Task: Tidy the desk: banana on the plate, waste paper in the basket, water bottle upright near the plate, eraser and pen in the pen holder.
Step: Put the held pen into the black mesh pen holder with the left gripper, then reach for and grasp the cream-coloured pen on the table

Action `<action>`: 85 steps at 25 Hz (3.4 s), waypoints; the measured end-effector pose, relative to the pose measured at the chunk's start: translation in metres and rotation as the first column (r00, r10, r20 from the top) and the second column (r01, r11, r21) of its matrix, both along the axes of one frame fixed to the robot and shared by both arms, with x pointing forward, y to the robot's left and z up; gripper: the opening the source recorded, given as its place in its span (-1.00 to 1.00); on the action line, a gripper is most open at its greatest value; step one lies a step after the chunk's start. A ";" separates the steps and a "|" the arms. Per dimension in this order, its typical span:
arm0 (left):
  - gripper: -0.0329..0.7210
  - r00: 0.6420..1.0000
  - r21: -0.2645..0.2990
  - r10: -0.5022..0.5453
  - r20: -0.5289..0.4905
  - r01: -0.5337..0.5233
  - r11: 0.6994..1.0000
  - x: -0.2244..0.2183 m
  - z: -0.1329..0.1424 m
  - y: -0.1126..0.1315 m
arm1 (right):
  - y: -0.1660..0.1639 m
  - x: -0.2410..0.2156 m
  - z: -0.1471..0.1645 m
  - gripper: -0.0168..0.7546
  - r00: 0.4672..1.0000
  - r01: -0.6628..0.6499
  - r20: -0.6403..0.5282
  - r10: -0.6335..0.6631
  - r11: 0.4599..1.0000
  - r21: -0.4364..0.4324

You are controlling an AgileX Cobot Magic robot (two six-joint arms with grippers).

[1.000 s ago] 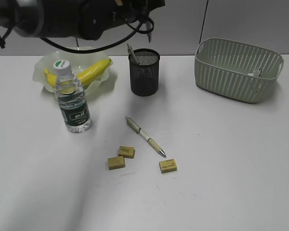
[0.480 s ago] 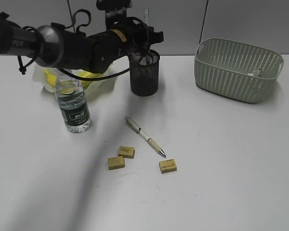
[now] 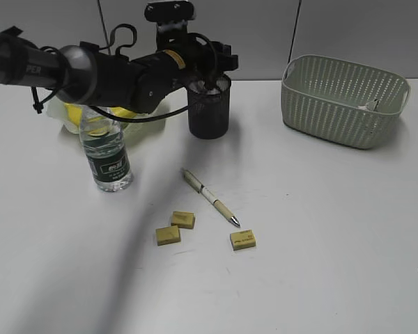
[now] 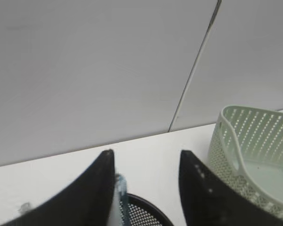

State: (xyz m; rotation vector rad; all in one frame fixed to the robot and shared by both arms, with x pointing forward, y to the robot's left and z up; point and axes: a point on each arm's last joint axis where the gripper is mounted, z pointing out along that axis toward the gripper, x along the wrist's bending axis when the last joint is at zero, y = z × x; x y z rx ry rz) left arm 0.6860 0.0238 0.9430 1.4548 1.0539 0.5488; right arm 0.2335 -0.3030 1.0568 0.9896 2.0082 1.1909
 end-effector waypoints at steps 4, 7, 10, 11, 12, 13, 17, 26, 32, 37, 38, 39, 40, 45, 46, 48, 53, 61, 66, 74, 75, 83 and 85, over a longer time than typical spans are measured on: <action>0.14 0.999 -0.027 0.001 0.042 0.000 1.000 -0.002 0.021 0.001 | 0.000 0.000 0.000 0.45 1.000 0.000 0.000 0.000 1.000 0.000; 0.15 0.996 -0.056 0.003 0.089 0.002 0.998 -0.005 0.049 0.003 | 0.000 0.000 0.000 0.45 1.000 0.000 0.000 0.000 1.000 0.000; 0.15 0.991 -0.084 0.006 0.136 0.006 0.996 -0.013 0.088 0.008 | 0.000 0.000 0.000 0.45 1.000 0.000 0.000 0.000 1.000 0.000; 0.15 0.989 -0.087 0.006 0.145 0.007 0.996 -0.017 0.103 0.011 | 0.000 0.000 0.000 0.45 1.000 0.000 0.000 0.000 1.000 0.000; 0.15 0.989 -0.086 0.006 0.147 0.007 0.996 -0.021 0.115 0.013 | 0.000 0.000 0.000 0.45 1.000 0.000 0.000 0.000 1.000 0.000; 0.15 0.990 -0.083 0.007 0.143 0.005 0.997 -0.026 0.129 0.016 | 0.000 0.000 0.000 0.45 1.000 0.000 0.000 0.000 1.000 0.000; 0.15 0.997 -0.008 0.001 0.078 0.000 1.000 -0.050 0.174 0.032 | 0.000 0.000 0.000 0.45 1.000 0.000 0.000 0.000 1.000 0.000; 0.15 0.997 0.276 0.075 -0.025 -0.065 0.959 -0.130 0.263 0.094 | 0.000 0.000 0.000 0.45 1.000 0.000 0.000 0.000 1.000 0.000; 0.15 0.984 0.405 0.139 -0.111 -0.083 0.911 -0.180 0.291 0.133 | 0.002 0.003 0.000 0.45 1.000 -0.002 -0.014 0.002 1.000 -0.013; 0.15 0.956 0.482 0.197 -0.216 -0.071 0.873 -0.217 0.300 0.160 | 0.014 0.024 0.006 0.45 0.997 -0.014 -0.083 0.008 0.997 -0.072; 0.15 0.947 0.497 0.210 -0.241 -0.065 0.865 -0.224 0.300 0.165 | 0.018 0.030 0.008 0.45 0.996 -0.018 -0.084 0.011 0.997 -0.078; 0.15 0.937 0.512 0.223 -0.268 -0.058 0.857 -0.231 0.298 0.170 | 0.022 0.035 0.010 0.45 0.996 -0.021 -0.084 0.015 0.997 -0.080; 0.15 0.930 0.523 0.231 -0.287 -0.050 0.851 -0.238 0.296 0.174 | 0.026 0.042 0.012 0.45 0.996 -0.026 -0.085 0.019 0.997 -0.079; 0.15 0.920 0.535 0.211 -0.329 -0.003 0.845 -0.272 0.279 0.192 | 0.048 0.077 0.017 0.45 0.997 -0.036 -0.077 0.030 0.996 -0.080; 0.15 0.919 0.533 0.208 -0.336 0.003 0.846 -0.282 0.274 0.198 | 0.052 0.083 0.019 0.45 0.996 -0.037 -0.079 0.030 0.996 -0.082; 0.15 0.915 0.529 0.200 -0.351 0.017 0.849 -0.302 0.261 0.209 | 0.060 0.097 0.022 0.45 0.995 -0.039 -0.090 0.030 0.995 -0.091; 0.15 0.916 0.507 0.173 -0.362 0.038 0.861 -0.358 0.207 0.240 | 0.076 0.124 0.030 0.45 0.991 -0.044 -0.129 0.029 0.992 -0.115; 0.15 0.966 0.392 0.099 -0.237 0.002 0.920 -0.420 0.127 0.274 | 0.080 0.130 0.031 0.45 0.991 -0.045 -0.130 0.029 0.992 -0.116; 0.13 0.991 0.312 0.090 -0.100 -0.055 0.949 -0.446 0.122 0.290 | 0.080 0.130 0.034 0.45 0.994 -0.043 -0.103 0.032 0.994 -0.104; 0.03 0.993 0.296 0.087 -0.081 -0.059 0.953 -0.450 0.121 0.293 | 0.091 0.149 0.049 0.45 0.998 -0.060 -0.043 0.055 0.991 -0.122; 0.01 0.993 0.295 0.086 -0.081 -0.059 0.954 -0.450 0.121 0.293 | 0.094 0.154 0.054 0.45 0.998 -0.061 -0.042 0.056 0.991 -0.122; -0.01 0.993 0.295 0.085 -0.081 -0.058 0.954 -0.450 0.121 0.293 | 0.149 0.231 0.057 0.45 0.979 -0.109 -0.189 0.072 0.975 -0.192; -0.01 0.993 0.295 0.085 -0.081 -0.058 0.954 -0.450 0.121 0.293 | 0.172 0.248 0.052 0.45 0.968 -0.153 -0.232 0.100 0.963 -0.221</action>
